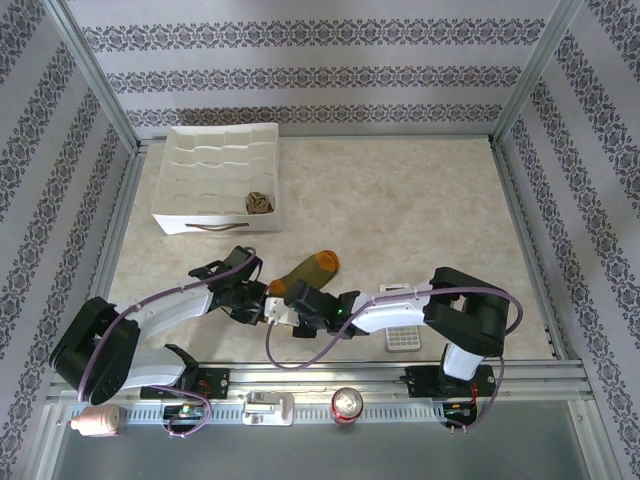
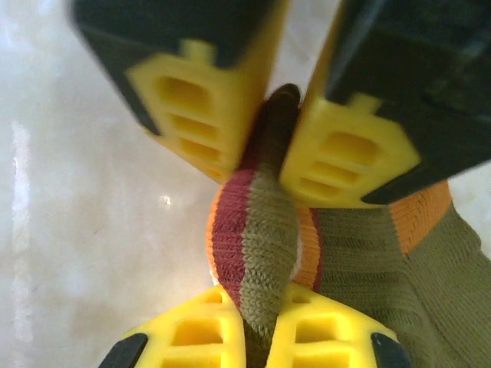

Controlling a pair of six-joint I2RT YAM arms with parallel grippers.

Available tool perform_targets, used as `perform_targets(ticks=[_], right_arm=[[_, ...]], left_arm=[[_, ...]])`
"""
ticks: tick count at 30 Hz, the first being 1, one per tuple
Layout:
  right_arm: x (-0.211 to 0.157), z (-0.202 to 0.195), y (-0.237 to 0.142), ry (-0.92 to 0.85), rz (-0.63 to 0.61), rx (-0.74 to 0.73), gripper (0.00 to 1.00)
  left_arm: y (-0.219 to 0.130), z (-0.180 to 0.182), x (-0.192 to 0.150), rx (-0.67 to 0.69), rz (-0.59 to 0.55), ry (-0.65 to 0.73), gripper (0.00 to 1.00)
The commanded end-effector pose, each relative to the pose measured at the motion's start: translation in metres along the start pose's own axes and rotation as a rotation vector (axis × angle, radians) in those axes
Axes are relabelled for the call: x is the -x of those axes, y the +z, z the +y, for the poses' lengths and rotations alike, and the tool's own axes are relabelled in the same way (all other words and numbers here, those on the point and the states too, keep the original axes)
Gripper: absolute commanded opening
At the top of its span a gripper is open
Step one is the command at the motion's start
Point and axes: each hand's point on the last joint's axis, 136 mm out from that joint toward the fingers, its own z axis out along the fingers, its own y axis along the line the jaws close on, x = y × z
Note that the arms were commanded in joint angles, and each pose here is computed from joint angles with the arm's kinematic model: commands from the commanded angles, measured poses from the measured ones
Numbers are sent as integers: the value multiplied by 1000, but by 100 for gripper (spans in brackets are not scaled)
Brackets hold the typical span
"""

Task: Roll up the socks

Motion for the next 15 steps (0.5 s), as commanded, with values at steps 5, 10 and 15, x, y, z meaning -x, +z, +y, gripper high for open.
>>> perform_targets(ticks=[5,10,15], right_arm=[[-24,11,2,259,39,268,0],[-28,12,2,430,34,431,0],[-30,4,5,618,33,564,0]], left_arm=[[-20,18,16,-43,-62,-48,61],[-29,4,14,-151,-54,-17,67],[-30,-14,6,-212,-20,25,67]])
